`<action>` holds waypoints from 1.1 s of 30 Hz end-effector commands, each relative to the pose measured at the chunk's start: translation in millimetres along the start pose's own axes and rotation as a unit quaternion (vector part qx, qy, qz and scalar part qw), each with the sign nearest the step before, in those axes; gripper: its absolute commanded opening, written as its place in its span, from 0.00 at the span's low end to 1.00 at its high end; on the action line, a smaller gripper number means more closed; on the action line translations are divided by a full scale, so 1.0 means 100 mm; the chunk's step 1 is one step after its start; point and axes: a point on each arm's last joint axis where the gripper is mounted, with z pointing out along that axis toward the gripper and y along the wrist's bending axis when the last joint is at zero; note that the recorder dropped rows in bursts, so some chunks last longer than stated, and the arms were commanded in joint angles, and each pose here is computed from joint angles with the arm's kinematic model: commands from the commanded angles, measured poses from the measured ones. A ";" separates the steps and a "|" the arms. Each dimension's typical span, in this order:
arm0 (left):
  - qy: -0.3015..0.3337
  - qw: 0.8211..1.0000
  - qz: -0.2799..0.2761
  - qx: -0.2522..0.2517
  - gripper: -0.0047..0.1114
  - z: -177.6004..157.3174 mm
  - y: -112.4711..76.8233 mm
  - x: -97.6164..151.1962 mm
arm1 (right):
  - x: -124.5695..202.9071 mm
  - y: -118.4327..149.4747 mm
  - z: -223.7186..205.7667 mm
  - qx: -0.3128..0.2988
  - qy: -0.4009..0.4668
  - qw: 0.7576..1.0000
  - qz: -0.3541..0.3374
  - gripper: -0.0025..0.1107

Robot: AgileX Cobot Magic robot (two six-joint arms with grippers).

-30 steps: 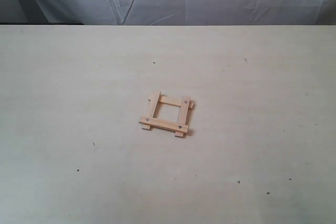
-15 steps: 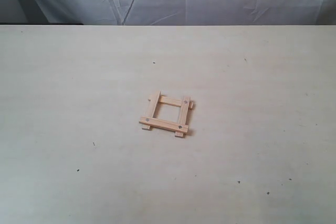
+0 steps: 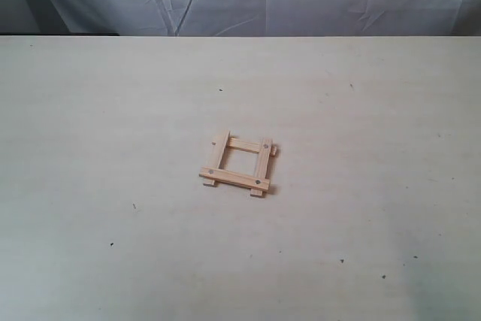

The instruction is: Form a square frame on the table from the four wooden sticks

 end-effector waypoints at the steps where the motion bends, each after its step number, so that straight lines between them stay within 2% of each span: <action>1: 0.000 1.000 -0.003 0.000 0.04 0.00 0.00 0.01 | 0.14 -0.02 -0.02 0.007 -0.008 1.000 -0.011 0.02; 8: 0.000 1.000 -0.003 0.000 0.04 0.00 0.00 0.01 | 0.20 -0.03 0.01 0.008 0.000 0.999 -0.035 0.02; 29: 0.000 1.000 0.006 -0.005 0.04 0.00 0.01 0.01 | 0.75 -0.11 0.19 0.034 0.063 0.997 -0.013 0.02; 33: 0.000 1.000 0.006 -0.005 0.04 0.00 0.01 0.01 | 0.74 -0.11 0.19 0.034 0.055 0.998 -0.014 0.02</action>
